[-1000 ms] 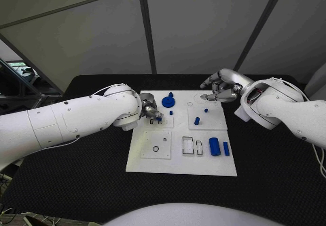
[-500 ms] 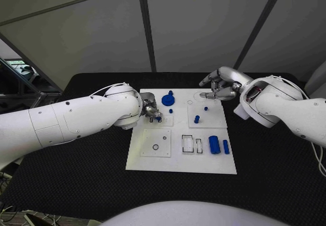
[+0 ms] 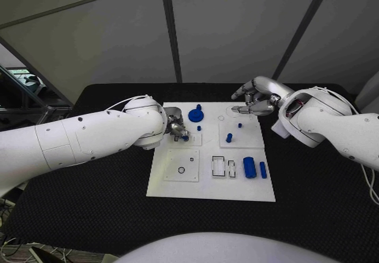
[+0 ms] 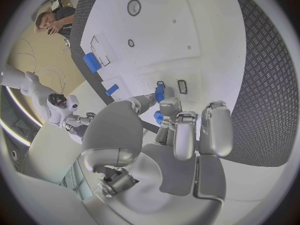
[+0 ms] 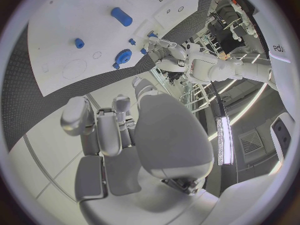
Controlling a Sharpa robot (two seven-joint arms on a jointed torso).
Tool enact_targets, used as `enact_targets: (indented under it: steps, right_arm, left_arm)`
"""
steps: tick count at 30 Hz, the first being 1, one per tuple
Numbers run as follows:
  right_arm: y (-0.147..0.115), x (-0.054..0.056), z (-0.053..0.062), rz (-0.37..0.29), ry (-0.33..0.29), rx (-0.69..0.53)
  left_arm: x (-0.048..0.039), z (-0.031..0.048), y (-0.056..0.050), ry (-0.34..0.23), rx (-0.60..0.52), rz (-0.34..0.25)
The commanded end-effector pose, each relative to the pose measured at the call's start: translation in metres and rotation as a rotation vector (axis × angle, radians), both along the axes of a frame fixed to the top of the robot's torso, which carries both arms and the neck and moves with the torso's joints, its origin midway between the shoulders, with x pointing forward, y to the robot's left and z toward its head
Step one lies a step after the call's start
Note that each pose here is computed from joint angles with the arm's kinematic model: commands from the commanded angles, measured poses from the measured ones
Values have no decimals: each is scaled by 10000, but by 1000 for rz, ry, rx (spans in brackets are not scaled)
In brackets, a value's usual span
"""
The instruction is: Assemble the parts on the task board
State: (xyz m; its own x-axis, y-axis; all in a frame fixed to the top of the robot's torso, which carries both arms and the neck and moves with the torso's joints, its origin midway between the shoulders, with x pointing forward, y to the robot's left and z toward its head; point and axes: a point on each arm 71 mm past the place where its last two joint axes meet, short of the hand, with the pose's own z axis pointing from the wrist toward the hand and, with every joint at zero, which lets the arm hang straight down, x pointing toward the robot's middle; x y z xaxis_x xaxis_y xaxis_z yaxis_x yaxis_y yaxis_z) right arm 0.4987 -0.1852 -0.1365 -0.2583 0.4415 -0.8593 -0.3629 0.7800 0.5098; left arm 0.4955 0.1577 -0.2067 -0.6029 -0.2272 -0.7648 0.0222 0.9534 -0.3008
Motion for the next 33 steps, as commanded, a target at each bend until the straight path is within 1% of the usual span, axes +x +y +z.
enact_targets:
  steps: [1, 21, 33]
  right_arm:
    - [10, 1, 16, 6, -11, 1]
    - [36, 7, 8, 13, -6, -1]
    - [43, 10, 6, 15, -5, -1]
  left_arm:
    - [-29, -37, -13, 21, 28, -15]
    - [-62, -59, -25, 39, 43, -30]
    - [-46, -67, -23, 41, 45, -31]
